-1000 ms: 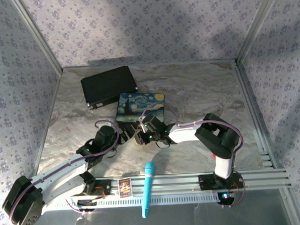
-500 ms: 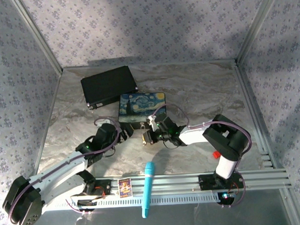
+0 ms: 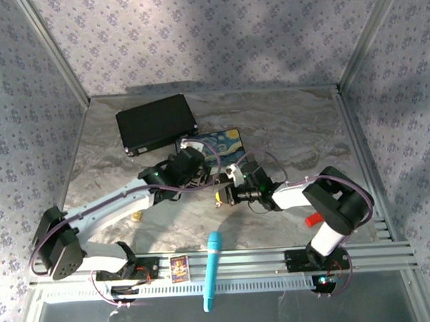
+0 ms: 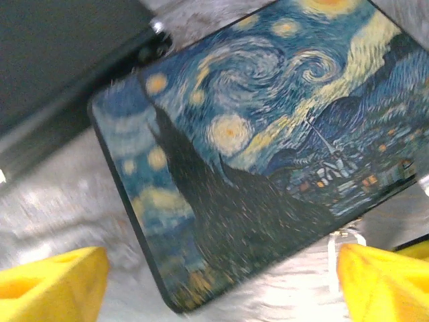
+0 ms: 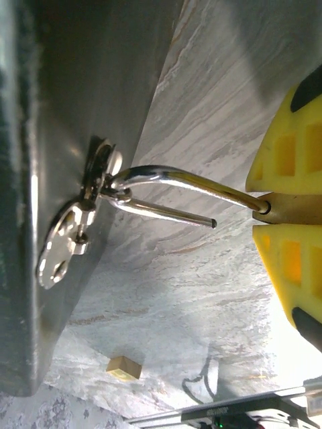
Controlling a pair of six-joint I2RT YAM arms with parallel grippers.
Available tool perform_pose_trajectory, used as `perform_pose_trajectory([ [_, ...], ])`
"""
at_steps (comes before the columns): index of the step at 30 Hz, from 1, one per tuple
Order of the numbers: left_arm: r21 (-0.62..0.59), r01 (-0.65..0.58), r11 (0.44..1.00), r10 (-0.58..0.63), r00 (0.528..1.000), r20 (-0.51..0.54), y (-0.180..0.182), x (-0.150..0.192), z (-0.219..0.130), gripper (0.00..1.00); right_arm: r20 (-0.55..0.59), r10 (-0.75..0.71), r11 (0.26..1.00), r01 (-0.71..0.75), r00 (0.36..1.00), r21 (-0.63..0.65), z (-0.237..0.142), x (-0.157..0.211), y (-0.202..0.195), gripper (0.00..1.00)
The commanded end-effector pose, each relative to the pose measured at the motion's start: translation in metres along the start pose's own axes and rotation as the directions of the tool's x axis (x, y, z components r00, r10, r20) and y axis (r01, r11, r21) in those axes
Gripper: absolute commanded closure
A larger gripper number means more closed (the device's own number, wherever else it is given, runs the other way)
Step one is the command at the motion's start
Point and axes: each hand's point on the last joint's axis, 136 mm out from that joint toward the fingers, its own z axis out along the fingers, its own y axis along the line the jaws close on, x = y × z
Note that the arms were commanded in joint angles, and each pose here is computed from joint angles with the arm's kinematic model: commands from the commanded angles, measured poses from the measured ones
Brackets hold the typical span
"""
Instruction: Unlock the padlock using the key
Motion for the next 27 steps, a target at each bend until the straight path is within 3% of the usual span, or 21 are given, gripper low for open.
perform_pose_trajectory([
  [1, 0.056, -0.403, 0.913, 0.406, 0.913, -0.04, -0.02, 0.015, 0.003, 0.19, -0.104, 0.121, 0.992, -0.117, 0.987, 0.045, -0.012, 0.035, -0.022, 0.93],
  [5, 0.162, -0.503, 0.849, 0.515, 0.856, -0.038, -0.043, 0.025, 0.016, 0.22, -0.094, 0.124, 0.991, -0.119, 0.988, 0.061, -0.021, 0.033, -0.028, 0.93],
  [9, 0.155, -0.561, 0.813, 0.578, 0.81, -0.101, -0.047, 0.035, 0.038, 0.26, -0.082, 0.133, 0.99, -0.129, 0.988, 0.057, -0.024, 0.03, -0.03, 0.94],
  [12, 0.136, -0.549, 0.825, 0.565, 0.806, -0.175, -0.043, 0.042, 0.054, 0.39, -0.064, 0.142, 0.989, -0.139, 0.988, 0.053, -0.025, 0.03, -0.031, 0.96],
  [13, 0.128, -0.554, 0.822, 0.569, 0.802, -0.184, -0.043, 0.043, 0.057, 0.39, -0.057, 0.142, 0.989, -0.139, 0.988, 0.05, -0.025, 0.03, -0.031, 0.96],
  [18, 0.146, -0.568, 0.81, 0.586, 0.784, -0.206, -0.045, 0.055, 0.065, 0.63, -0.019, 0.147, 0.988, -0.146, 0.989, 0.059, -0.027, 0.027, -0.032, 0.97],
  [27, 0.211, -0.542, 0.813, 0.581, 0.779, -0.237, -0.056, 0.083, 0.069, 0.72, 0.152, 0.209, 0.973, -0.221, 0.966, 0.071, -0.019, 0.003, -0.026, 0.99],
])
